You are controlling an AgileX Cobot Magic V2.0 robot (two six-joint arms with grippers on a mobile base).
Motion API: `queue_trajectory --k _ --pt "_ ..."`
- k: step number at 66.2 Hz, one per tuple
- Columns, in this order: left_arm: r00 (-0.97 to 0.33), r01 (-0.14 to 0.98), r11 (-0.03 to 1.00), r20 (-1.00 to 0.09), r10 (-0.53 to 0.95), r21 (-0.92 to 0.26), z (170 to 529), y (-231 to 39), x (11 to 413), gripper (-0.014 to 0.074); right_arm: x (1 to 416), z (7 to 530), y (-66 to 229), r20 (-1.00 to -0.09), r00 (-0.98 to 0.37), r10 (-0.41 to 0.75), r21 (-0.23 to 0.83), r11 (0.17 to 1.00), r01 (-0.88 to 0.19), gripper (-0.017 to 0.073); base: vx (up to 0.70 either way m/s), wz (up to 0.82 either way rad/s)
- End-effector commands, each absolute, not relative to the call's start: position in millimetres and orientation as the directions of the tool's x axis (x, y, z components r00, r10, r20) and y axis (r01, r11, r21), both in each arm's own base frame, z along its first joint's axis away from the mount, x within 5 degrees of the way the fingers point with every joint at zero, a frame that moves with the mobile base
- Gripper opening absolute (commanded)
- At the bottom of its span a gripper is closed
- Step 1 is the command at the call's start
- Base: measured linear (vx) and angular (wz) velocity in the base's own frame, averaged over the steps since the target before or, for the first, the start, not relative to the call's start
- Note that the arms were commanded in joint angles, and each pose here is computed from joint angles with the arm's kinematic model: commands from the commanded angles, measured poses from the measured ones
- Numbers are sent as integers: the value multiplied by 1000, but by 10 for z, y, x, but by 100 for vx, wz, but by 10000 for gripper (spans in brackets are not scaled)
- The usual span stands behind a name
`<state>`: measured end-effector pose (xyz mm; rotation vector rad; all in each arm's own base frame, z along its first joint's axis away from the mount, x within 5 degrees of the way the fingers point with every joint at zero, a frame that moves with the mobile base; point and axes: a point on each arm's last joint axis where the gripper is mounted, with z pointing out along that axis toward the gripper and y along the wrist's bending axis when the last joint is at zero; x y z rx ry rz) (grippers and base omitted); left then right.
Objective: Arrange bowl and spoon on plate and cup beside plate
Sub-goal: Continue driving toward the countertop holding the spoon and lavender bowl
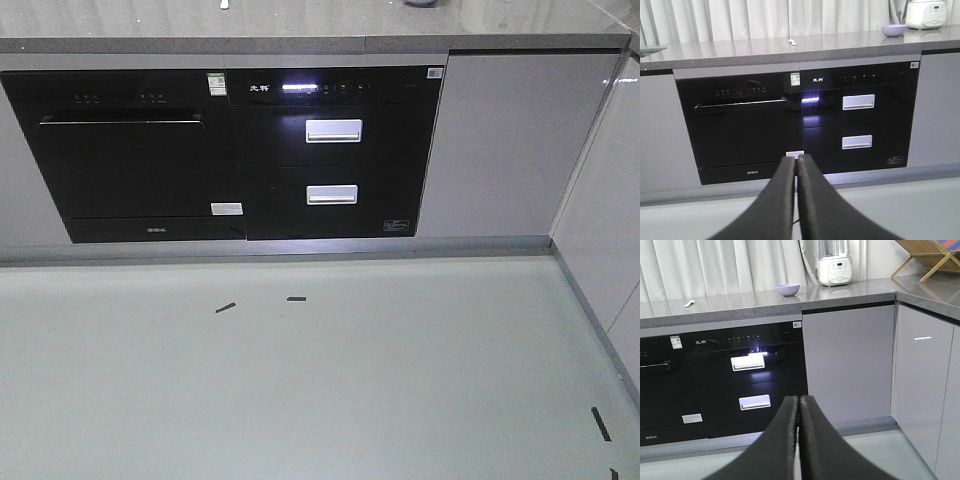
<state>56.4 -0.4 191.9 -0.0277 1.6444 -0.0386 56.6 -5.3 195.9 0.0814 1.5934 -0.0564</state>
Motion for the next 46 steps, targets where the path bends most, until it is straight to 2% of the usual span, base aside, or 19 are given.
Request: queue_trajectory --k 1,46 --pt "-9 9 999 -999 -53 -53 1898 -5 566 -6 564 1981 -49 -999 49 1 5 996 85 -5 9 2" --pt "-9 9 999 -999 -53 -53 1898 -5 566 -6 564 1981 -49 -999 49 1 5 996 85 -5 7 2"
